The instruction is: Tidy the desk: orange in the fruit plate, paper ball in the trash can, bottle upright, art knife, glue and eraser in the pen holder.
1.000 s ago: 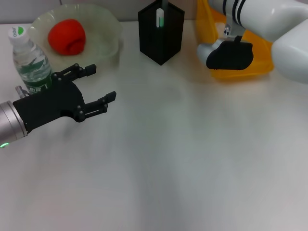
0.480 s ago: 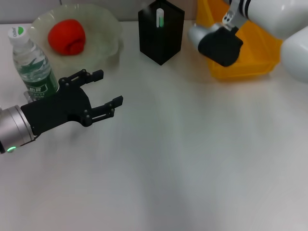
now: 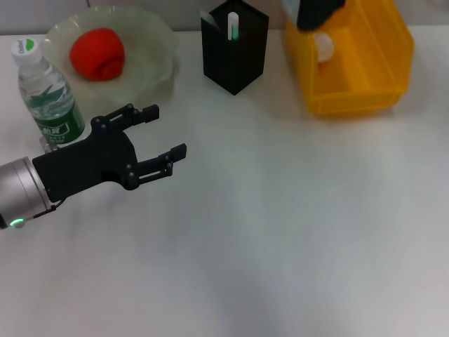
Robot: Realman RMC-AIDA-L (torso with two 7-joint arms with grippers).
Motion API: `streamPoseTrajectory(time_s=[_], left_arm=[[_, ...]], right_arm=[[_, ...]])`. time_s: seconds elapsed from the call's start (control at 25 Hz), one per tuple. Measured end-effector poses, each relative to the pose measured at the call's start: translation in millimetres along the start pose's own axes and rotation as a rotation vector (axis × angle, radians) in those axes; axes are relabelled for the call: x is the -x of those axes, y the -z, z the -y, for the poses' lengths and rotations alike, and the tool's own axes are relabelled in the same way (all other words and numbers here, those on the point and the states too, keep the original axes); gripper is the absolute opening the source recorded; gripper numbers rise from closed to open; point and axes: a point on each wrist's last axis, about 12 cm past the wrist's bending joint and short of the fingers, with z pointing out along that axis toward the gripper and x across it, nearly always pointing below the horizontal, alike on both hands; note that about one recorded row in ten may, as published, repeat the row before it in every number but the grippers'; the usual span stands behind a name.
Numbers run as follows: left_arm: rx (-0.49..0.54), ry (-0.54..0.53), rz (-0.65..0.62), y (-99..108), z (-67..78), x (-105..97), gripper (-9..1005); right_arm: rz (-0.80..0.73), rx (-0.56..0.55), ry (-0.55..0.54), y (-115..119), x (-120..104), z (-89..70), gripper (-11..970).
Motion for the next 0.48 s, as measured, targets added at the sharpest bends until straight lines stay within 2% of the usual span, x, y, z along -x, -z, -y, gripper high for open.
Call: streamPoseTrajectory(time_s=[0.28, 0.36, 0.48], left_arm=[[-0.076, 0.073, 0.053, -0.6, 5.0, 9.1, 806], [-0.113, 0.105, 0.088, 0.8, 7.7, 14.5, 806], [-0.163, 0.151, 0.124, 3.6, 8.7, 23.0, 806]], right_arm=[[0.077, -0.020, -0.647, 18.4, -7.5, 32.6, 586], [0.132, 0.003, -0.804, 26.0, -6.4, 36.7, 587], [0.243, 0.103, -1.020, 39.2, -4.7, 35.8, 589]])
